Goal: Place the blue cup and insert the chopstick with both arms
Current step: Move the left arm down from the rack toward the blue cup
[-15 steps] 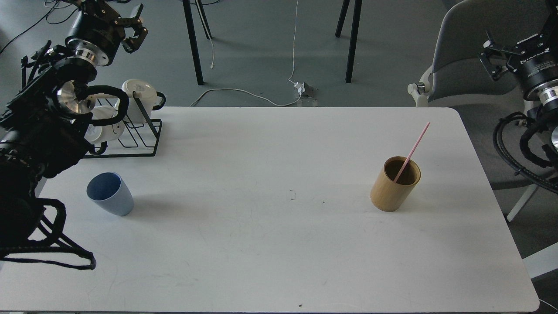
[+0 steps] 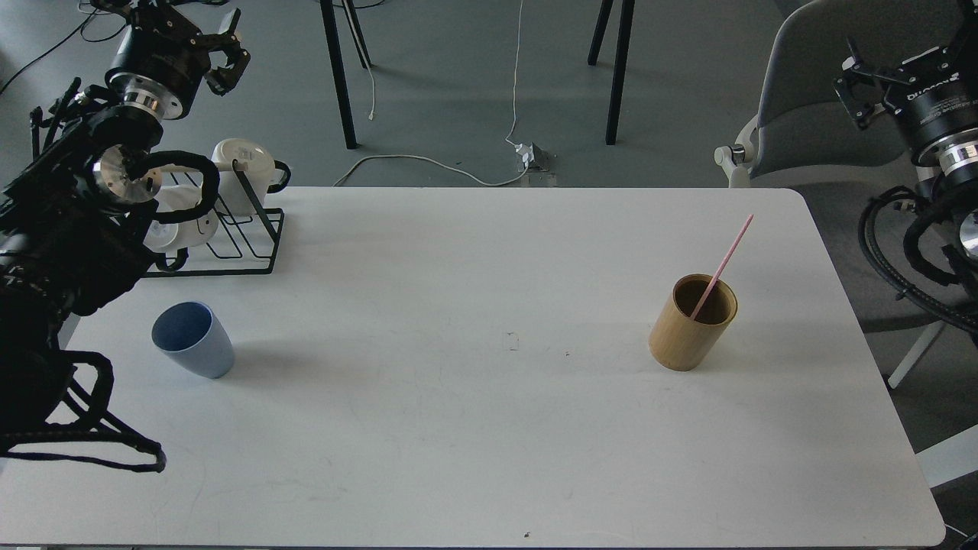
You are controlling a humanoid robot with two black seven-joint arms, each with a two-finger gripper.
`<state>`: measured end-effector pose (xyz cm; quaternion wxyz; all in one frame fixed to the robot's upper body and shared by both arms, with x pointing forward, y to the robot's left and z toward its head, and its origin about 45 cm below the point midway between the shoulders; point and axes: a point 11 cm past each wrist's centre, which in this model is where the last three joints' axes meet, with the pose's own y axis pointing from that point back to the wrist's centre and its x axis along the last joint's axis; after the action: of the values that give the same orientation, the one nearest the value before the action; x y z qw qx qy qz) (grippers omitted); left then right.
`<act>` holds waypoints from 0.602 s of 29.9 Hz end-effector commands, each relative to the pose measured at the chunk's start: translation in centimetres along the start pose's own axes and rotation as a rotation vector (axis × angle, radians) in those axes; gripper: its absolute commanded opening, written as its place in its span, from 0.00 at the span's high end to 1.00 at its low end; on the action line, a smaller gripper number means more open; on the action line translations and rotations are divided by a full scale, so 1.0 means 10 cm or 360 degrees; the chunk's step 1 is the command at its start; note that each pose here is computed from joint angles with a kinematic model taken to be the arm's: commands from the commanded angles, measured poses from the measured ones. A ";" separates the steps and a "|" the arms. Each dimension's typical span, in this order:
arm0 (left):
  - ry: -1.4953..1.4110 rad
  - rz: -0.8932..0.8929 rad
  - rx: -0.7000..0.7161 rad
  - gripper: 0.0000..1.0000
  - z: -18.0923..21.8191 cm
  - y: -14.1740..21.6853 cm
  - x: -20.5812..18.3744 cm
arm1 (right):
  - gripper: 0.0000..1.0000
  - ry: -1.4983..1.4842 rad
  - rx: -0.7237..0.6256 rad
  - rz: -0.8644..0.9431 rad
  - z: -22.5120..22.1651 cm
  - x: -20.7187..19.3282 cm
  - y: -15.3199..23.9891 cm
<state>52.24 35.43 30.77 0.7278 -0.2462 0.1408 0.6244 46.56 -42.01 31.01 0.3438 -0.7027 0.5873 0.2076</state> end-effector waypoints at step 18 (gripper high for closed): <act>-0.1547 -0.0964 0.0364 0.01 0.77 0.54 -0.71 | 0.01 -0.0018 0.0010 0.0020 -0.05 0.16 0.31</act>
<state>46.45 34.09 39.66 0.8802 0.0295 -0.1262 0.4565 44.14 -43.40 29.55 0.3412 -0.6998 0.5906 0.2122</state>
